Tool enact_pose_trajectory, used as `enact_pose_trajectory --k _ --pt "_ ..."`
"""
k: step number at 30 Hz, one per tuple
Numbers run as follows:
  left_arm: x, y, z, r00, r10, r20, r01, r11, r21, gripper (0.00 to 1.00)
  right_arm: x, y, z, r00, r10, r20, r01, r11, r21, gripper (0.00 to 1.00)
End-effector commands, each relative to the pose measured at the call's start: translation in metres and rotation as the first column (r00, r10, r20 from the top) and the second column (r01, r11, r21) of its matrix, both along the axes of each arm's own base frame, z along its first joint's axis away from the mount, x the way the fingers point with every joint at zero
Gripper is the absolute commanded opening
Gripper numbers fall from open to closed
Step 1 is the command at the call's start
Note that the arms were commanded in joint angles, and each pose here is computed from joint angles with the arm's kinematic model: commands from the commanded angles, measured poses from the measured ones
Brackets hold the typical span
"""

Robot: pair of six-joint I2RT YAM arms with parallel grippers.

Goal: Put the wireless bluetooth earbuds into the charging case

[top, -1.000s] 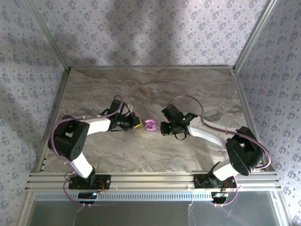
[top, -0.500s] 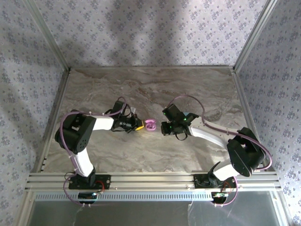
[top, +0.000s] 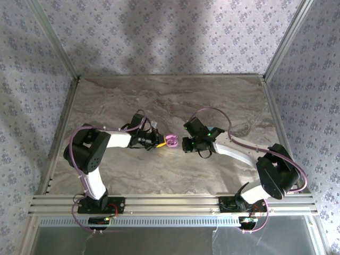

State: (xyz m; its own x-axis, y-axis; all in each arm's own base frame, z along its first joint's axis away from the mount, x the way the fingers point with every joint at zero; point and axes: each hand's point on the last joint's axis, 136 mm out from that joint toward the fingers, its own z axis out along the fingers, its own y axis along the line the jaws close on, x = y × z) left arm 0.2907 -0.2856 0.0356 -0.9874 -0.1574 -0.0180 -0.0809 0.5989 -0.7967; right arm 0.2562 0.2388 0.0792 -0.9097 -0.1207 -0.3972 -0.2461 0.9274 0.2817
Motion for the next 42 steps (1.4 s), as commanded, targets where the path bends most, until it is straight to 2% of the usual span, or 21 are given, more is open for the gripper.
enact_pose_trajectory --k 1,8,14,19,23,28,29,34,36,37,42 --pt "-0.003 -0.01 0.004 1.0 -0.015 0.006 0.015 1.0 -0.026 0.0 -0.001 -0.003 0.003 1.0 -0.022 0.002 0.022 1.0 0.014 0.18" --pt "-0.012 -0.012 0.007 1.0 -0.019 0.01 0.019 1.0 -0.023 0.0 0.001 -0.003 0.003 1.0 -0.025 0.001 0.025 1.0 0.014 0.18" --pt "-0.017 0.004 0.032 0.997 -0.003 0.079 0.002 1.0 0.024 0.01 0.007 0.001 0.006 1.0 -0.03 0.008 0.029 0.999 0.012 0.18" --pt "-0.007 0.033 0.058 0.985 0.025 0.173 -0.04 0.996 0.085 0.08 0.014 0.007 0.007 0.999 -0.035 0.013 0.036 0.999 -0.02 0.18" --pt "0.012 0.057 0.084 0.968 0.059 0.245 -0.084 0.992 0.092 0.16 0.02 0.013 0.006 0.998 -0.054 0.016 0.055 0.996 -0.065 0.18" --pt "0.031 0.078 0.106 0.925 0.125 0.358 -0.17 0.98 0.098 0.42 0.027 0.019 0.005 0.997 -0.073 0.04 0.078 0.986 -0.147 0.18" --pt "0.032 0.081 0.108 0.914 0.147 0.377 -0.191 0.978 0.08 0.49 0.029 0.021 0.004 0.996 -0.073 0.047 0.08 0.983 -0.165 0.18" --pt "0.031 0.101 0.107 0.856 0.187 0.483 -0.261 0.961 0.09 0.73 0.036 0.031 0.009 0.993 -0.08 0.082 0.098 0.965 -0.242 0.18" --pt "0.029 0.109 0.104 0.84 0.204 0.502 -0.286 0.954 0.09 0.87 0.037 0.033 0.008 0.993 -0.076 0.087 0.097 0.958 -0.27 0.18" --pt "0.027 0.113 0.101 0.834 0.214 0.508 -0.301 0.949 0.095 0.99 0.038 0.036 0.007 0.993 -0.075 0.089 0.097 0.956 -0.276 0.18" --pt "0.026 0.134 0.087 0.826 0.255 0.502 -0.362 0.924 0.126 1.0 0.041 0.047 0.001 0.995 -0.062 0.084 0.085 0.948 -0.306 0.18"
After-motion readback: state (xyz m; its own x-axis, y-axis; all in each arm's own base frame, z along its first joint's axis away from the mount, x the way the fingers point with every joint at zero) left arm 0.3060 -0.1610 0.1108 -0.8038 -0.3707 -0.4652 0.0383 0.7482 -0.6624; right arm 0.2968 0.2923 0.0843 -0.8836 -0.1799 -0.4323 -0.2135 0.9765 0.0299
